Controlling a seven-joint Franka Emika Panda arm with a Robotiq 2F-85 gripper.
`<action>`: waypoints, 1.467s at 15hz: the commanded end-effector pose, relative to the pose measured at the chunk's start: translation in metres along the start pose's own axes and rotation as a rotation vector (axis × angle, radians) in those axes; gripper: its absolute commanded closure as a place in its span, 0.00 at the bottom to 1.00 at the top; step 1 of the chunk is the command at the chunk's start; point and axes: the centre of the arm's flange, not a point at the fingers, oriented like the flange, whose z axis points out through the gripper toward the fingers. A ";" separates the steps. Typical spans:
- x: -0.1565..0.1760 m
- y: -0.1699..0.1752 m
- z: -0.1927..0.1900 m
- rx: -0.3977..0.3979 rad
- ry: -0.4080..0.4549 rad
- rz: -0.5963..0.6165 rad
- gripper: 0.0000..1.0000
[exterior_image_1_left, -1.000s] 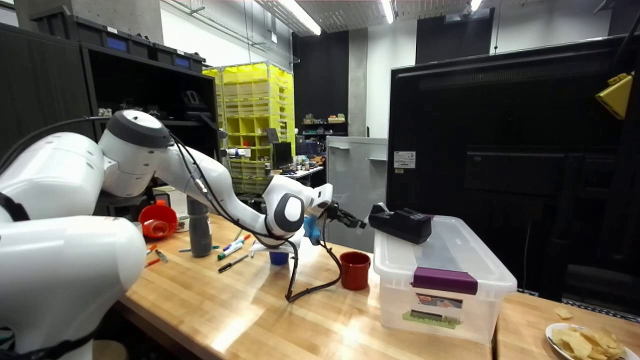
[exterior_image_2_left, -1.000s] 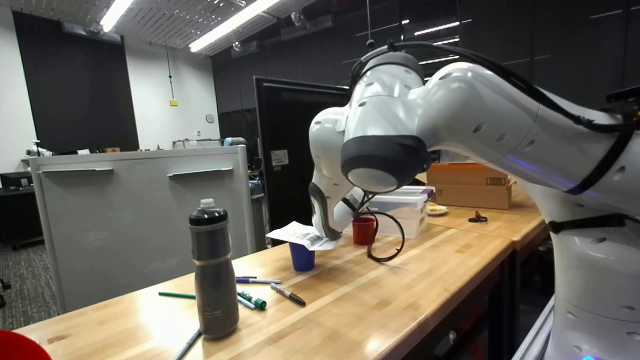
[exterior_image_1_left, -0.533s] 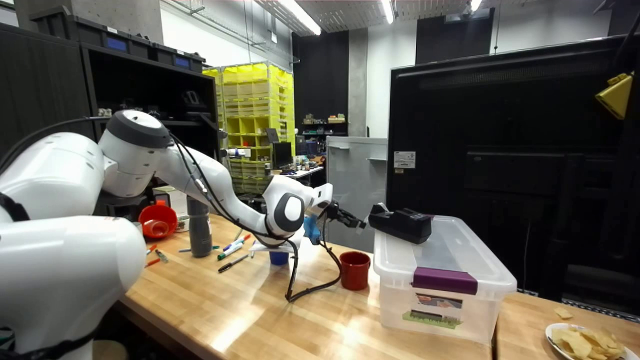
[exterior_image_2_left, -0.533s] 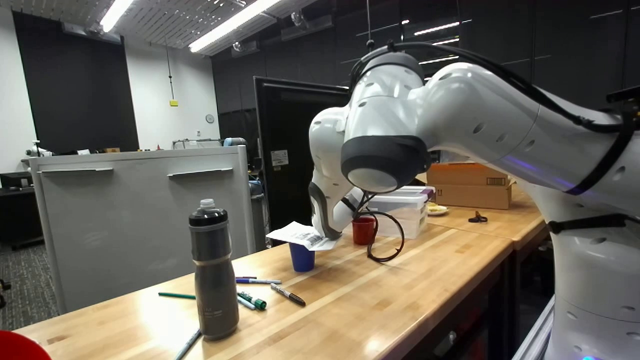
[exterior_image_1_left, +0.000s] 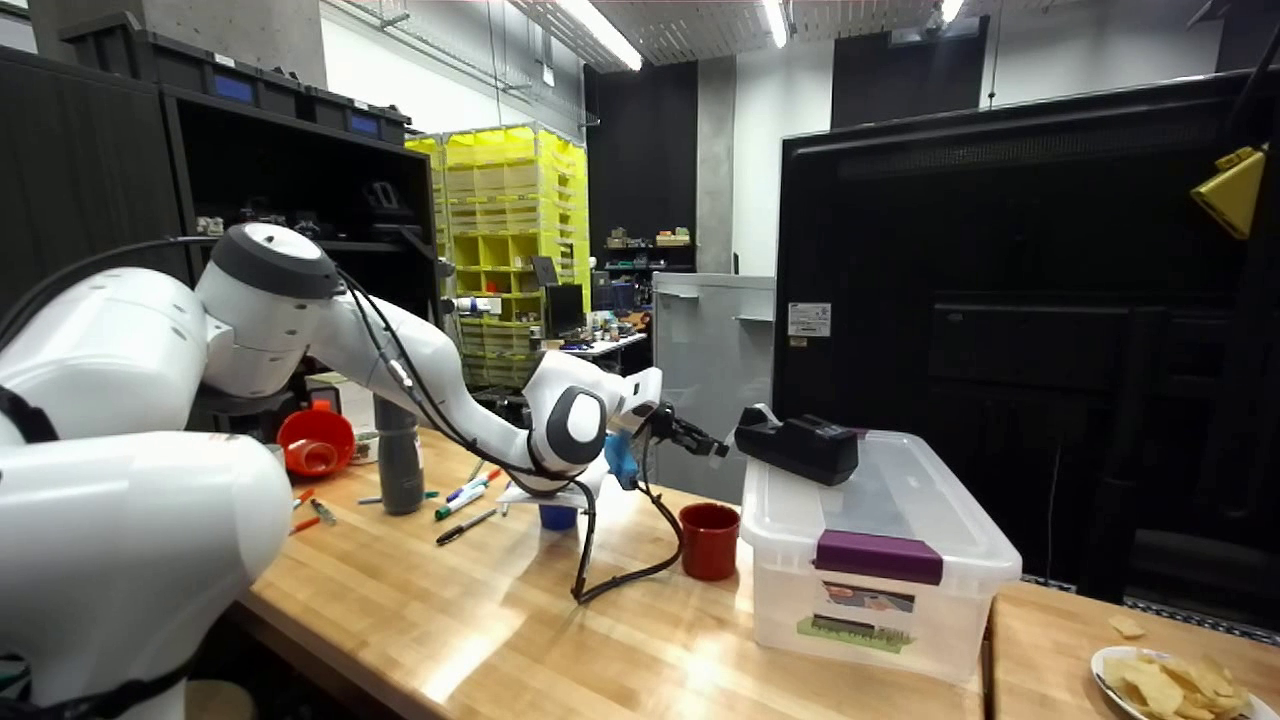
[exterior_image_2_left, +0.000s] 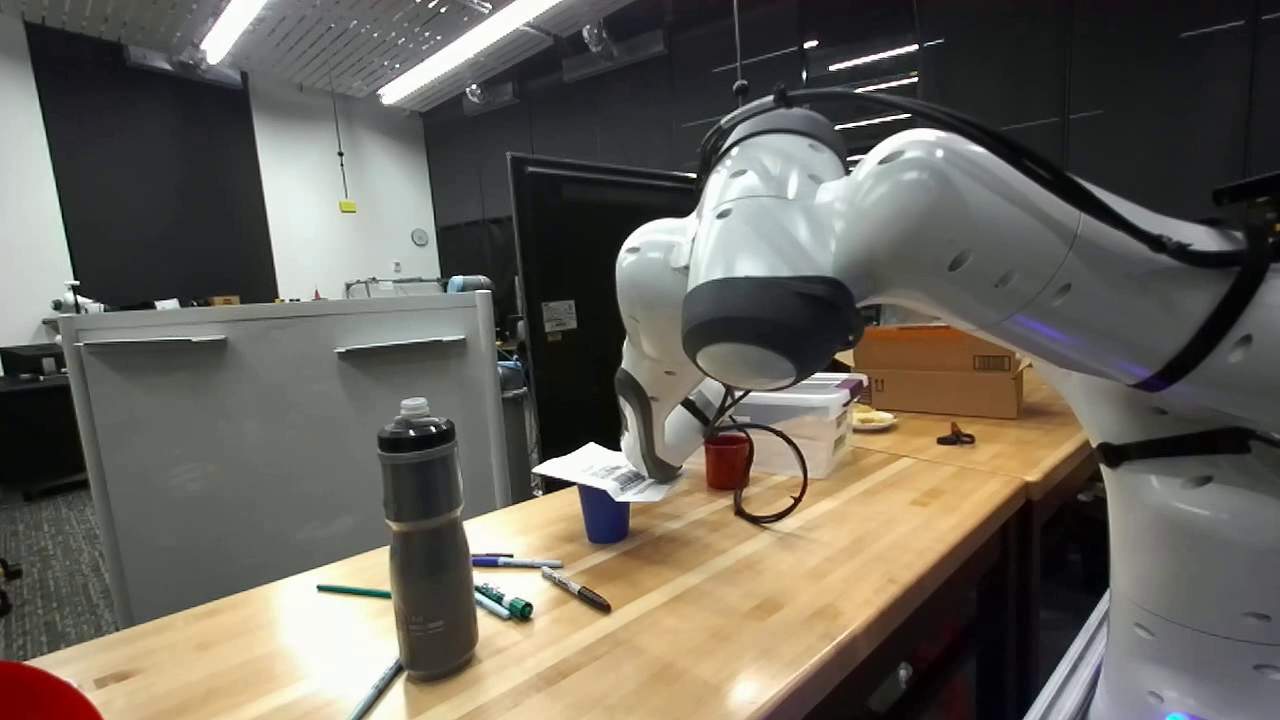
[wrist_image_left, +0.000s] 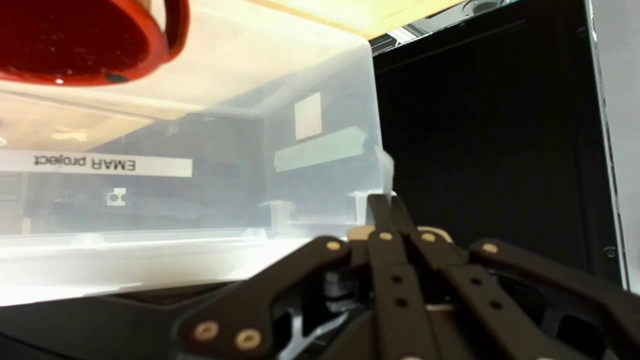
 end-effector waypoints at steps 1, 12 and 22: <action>-0.014 -0.016 -0.007 0.002 0.003 -0.025 1.00; -0.017 -0.024 -0.009 0.009 0.012 -0.051 1.00; -0.017 -0.015 0.008 -0.118 0.032 -0.080 1.00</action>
